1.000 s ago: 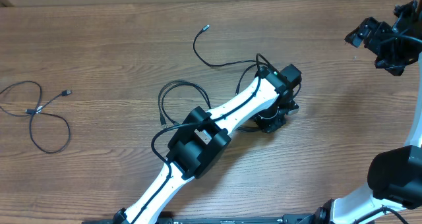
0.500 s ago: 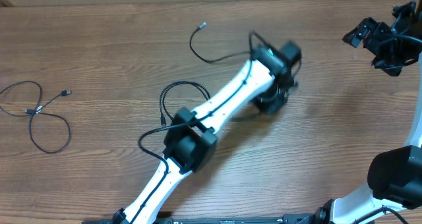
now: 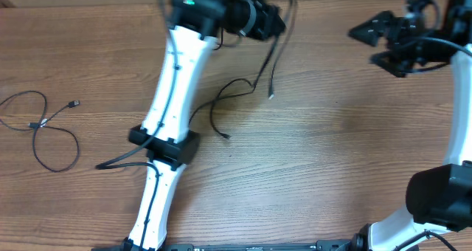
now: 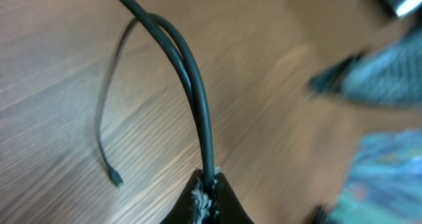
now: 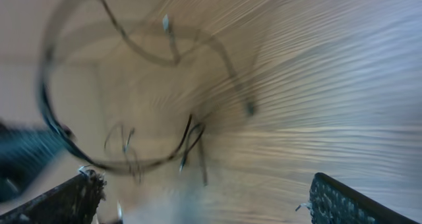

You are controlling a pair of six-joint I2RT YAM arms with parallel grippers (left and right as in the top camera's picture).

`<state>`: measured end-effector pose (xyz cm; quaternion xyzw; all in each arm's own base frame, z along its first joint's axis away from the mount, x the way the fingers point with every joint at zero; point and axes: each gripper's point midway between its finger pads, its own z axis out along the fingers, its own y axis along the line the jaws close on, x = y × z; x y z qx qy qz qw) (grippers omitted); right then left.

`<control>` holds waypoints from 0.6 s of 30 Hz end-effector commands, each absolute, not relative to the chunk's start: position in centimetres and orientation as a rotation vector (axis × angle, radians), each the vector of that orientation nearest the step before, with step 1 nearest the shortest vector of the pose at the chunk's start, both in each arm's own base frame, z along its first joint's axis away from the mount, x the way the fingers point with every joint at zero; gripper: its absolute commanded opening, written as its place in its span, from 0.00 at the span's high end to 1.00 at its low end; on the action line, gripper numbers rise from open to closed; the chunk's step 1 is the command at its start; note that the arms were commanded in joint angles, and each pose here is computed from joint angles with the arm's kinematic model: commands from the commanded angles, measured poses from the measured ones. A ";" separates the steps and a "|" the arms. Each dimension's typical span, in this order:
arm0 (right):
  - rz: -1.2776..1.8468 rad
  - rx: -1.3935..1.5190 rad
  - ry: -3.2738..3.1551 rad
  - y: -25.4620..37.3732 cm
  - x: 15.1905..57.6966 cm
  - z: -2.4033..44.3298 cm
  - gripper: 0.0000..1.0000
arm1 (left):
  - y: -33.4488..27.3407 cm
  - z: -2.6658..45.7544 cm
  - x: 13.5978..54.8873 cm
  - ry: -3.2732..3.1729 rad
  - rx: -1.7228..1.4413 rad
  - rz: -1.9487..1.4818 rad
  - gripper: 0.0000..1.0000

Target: Untangle cables

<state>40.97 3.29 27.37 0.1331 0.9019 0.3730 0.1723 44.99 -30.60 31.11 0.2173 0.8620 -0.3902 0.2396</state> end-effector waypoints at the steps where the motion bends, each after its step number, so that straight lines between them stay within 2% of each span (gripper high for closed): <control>1: 1.130 0.164 2.548 7.2 41.0 28.2 0.04 | -29.3 36.2 43.9 2.282 0.478 -1.375 0.96; 9: 1.152 -0.341 2.435 15.9 40.5 29.5 0.05 | -26.7 37.4 45.2 2.292 0.299 -1.484 0.96; 11: 1.157 -0.429 2.388 18.2 40.5 30.1 0.11 | -26.8 37.4 45.1 2.304 0.284 -1.494 0.96; 13: 1.144 -0.506 2.336 20.3 40.6 30.6 0.24 | -27.0 37.2 44.9 2.314 0.285 -1.497 0.96; 18: 1.076 -0.407 2.351 21.3 42.0 30.7 0.31 | -26.9 37.0 44.7 2.328 0.274 -1.499 0.96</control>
